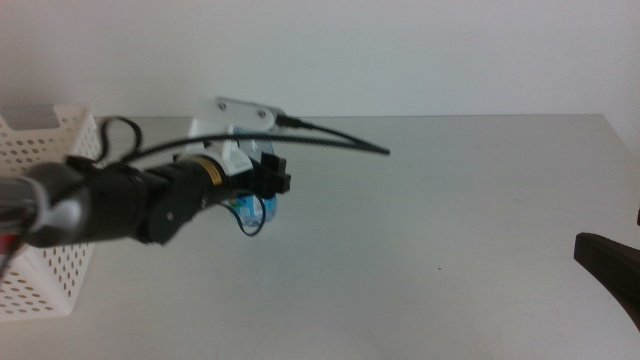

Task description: Use arms to grab the bottles and put them into the dustbin to the left of the table.

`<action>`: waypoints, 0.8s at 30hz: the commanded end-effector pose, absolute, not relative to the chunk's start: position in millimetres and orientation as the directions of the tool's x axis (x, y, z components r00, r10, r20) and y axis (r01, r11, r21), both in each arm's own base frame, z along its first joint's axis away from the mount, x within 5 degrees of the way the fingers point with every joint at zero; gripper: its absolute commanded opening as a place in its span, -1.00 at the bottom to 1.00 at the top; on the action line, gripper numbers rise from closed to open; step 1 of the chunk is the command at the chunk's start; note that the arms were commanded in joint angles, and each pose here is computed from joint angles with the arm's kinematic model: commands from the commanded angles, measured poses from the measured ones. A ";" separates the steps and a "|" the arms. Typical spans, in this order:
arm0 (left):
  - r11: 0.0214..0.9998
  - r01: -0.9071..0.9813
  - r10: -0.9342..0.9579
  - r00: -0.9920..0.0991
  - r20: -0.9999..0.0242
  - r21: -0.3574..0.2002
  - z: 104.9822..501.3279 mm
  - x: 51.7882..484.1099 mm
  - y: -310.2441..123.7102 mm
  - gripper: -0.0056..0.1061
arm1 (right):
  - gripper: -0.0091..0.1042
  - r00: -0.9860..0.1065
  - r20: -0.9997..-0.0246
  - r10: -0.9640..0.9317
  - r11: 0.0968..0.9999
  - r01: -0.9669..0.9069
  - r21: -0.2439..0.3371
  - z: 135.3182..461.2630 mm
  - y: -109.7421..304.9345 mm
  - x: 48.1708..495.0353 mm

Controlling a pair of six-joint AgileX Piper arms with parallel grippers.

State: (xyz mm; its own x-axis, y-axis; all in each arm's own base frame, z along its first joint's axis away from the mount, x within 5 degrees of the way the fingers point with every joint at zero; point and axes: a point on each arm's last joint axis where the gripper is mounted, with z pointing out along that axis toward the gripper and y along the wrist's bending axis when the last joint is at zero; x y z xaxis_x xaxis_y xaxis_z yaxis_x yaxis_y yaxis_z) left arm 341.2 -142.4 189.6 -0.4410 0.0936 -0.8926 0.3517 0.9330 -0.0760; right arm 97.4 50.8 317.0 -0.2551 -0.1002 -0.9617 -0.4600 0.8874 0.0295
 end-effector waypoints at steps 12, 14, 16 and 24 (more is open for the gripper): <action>0.980 0.188 0.154 -0.551 -0.820 0.058 379.7 331.8 -46.1 -0.93 | 0.20 -0.168 -0.983 -0.072 0.886 -0.463 0.014 331.6 51.0 98.2; 0.990 0.124 0.128 -0.598 -0.791 0.066 389.1 330.4 -20.2 -0.93 | 0.20 -0.168 -0.983 -0.072 0.886 -0.463 0.014 331.6 51.0 98.2; 0.996 0.063 0.091 -0.644 -0.760 0.066 394.2 327.1 2.9 -0.93 | 0.20 -0.168 -0.983 -0.072 0.886 -0.463 0.014 331.6 51.0 98.2; 0.991 -0.004 0.083 -0.746 -0.660 0.130 395.9 313.0 63.8 -0.93 | 0.20 -0.168 -0.983 -0.072 0.886 -0.463 0.014 331.6 51.0 98.2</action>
State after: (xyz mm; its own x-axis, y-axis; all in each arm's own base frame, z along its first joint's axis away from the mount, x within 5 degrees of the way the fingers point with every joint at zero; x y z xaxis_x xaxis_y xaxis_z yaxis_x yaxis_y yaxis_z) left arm 320.8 59.4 367.7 -0.8193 0.0682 -0.5694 0.0052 0.9937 0.1116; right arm 97.4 50.8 317.0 -0.2551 -0.1002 -0.9617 -0.4600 0.8874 0.0295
